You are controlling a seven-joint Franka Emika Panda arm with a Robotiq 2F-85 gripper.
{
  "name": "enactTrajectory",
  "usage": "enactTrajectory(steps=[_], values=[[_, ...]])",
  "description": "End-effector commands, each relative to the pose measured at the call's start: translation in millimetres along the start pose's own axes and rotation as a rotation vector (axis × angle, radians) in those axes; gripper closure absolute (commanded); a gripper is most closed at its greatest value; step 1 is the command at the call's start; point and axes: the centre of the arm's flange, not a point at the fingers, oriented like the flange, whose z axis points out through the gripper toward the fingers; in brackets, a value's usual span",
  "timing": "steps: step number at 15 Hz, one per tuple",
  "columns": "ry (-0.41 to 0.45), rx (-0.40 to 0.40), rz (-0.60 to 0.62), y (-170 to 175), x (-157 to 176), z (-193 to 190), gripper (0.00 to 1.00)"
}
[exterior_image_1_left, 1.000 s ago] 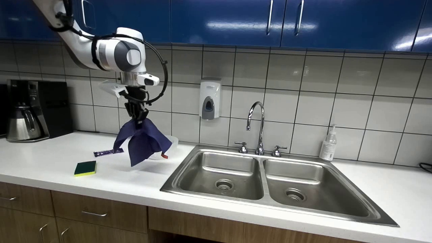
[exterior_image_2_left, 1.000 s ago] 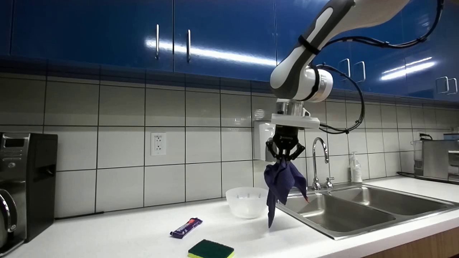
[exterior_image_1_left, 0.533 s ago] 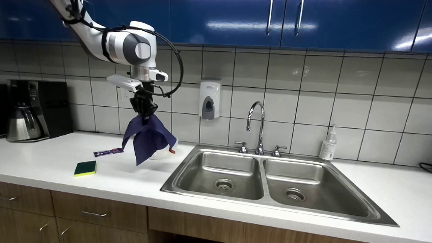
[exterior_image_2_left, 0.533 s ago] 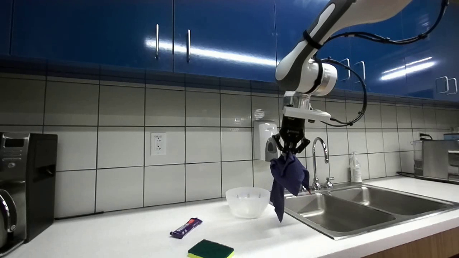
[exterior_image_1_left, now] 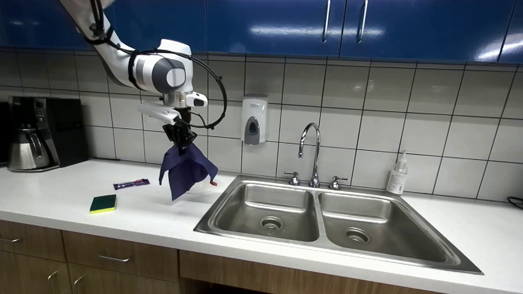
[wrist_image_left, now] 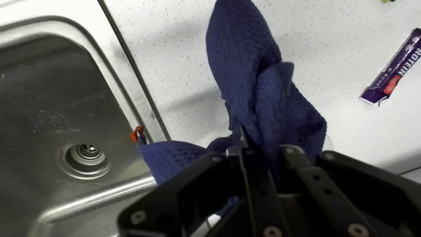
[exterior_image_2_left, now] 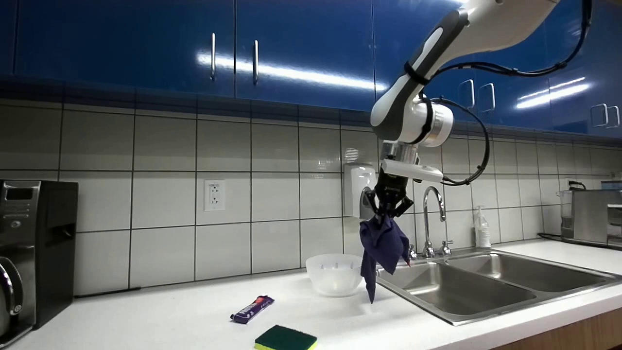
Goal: Put the blue towel inside the plastic bowl
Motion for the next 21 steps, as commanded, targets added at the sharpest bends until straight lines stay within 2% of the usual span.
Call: enactTrajectory(steps=[1,11,21], values=[[0.047,0.056,0.008,6,16,6,0.98],[0.134,0.204,0.097,-14,45,-9,0.98],[0.185,0.255,0.131,-42,59,46,0.98]])
